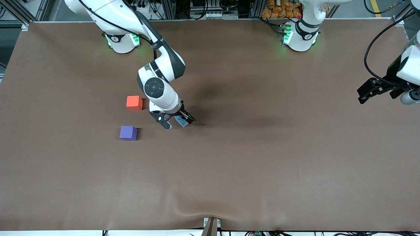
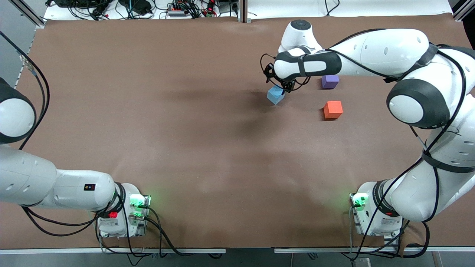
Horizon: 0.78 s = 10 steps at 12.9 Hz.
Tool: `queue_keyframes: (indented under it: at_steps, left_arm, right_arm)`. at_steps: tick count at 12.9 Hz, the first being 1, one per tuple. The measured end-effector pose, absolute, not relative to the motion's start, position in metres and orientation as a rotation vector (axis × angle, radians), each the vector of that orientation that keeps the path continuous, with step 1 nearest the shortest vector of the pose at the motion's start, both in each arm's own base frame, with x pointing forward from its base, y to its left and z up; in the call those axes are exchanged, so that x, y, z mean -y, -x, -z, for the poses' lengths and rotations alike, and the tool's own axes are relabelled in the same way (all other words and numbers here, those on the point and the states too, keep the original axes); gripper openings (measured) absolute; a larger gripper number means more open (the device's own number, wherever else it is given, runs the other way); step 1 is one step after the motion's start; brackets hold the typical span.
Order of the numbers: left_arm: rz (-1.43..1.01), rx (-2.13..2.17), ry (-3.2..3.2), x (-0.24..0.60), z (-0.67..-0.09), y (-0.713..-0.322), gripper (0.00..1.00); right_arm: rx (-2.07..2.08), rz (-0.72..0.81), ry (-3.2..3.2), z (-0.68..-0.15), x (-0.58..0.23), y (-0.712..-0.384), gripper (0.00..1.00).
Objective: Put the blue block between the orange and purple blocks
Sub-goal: 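Lower the right gripper over the blue block and grasp it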
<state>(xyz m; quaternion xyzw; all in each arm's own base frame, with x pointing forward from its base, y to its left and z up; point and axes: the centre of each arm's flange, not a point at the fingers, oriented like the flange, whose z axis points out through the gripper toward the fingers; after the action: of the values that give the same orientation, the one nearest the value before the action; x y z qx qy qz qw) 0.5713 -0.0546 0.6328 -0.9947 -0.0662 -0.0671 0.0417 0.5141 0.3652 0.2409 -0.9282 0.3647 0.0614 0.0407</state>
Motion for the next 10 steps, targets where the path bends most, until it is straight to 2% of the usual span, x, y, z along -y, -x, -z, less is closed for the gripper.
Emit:
queue_keyframes:
  at_steps: [7,9,10]
  left_arm:
    - [0.203,0.152,3.050,0.073,-0.632,-0.569,1.00]
    - [0.204,0.154,3.049,0.071,-0.636,-0.566,1.00]
    - [0.209,0.150,3.048,0.070,-0.639,-0.564,1.00]
  right_arm:
    - [-1.127,-0.204,2.869,-0.218,-0.364,-0.512,1.00]
    - [-1.127,-0.184,2.855,-0.212,-0.364,-0.513,0.96]
    - [-1.131,-0.182,2.852,-0.210,-0.364,-0.513,0.86]
